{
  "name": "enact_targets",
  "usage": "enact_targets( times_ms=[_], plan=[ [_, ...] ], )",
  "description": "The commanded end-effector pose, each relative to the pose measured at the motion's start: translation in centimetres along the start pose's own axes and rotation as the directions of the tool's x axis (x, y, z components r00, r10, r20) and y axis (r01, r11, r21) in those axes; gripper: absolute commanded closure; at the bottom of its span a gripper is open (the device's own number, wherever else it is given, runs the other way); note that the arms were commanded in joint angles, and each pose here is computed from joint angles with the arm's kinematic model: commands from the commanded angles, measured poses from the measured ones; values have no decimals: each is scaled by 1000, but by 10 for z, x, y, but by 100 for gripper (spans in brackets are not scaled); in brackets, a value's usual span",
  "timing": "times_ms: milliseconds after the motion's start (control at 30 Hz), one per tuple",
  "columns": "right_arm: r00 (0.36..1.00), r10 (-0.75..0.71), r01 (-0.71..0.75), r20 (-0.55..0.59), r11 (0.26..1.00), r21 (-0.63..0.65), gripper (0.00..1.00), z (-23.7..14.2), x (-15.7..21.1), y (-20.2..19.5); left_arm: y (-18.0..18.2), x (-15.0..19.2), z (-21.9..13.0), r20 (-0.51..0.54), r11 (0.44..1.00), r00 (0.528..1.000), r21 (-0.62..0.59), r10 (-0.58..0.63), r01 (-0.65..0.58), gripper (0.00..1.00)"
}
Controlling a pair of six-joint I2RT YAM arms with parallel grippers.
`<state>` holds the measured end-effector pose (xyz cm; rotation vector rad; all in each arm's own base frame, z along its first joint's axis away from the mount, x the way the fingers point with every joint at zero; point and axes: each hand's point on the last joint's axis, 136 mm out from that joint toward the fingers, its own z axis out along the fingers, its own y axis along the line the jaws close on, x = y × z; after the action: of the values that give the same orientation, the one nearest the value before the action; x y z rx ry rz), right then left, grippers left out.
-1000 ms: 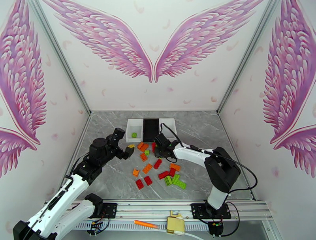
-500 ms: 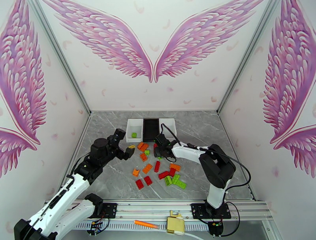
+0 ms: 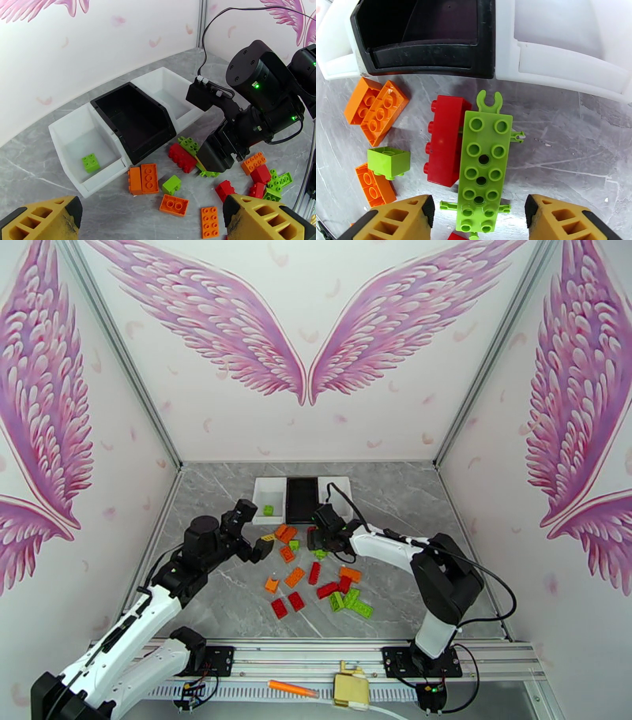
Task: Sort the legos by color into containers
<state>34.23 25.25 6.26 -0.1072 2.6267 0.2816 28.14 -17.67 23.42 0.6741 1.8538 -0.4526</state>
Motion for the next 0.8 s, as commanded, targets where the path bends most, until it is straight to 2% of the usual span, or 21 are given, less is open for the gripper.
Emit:
enact_targets(
  times_ms=[0,167,533,633,767],
  plan=[
    [1000,16,-16,-24,1000,21,43,7,7,-8,-5,5,4,-6,1000,1000,27,14,-13,1],
    [998,0,1,-60,1000,17,52,15,14,-9,-4,5,6,-2,1000,1000,24,13,-13,1],
    [994,-26,26,-111,1000,-2,59,35,29,-7,-3,6,9,-9,1000,1000,21,3,-3,1],
    [993,-26,26,-113,1000,5,59,36,30,-9,-2,6,9,-9,1000,1000,17,4,-4,1],
    [994,-30,32,-104,999,11,53,34,29,-11,-2,6,9,-9,1000,1000,17,4,-4,1]
  ],
)
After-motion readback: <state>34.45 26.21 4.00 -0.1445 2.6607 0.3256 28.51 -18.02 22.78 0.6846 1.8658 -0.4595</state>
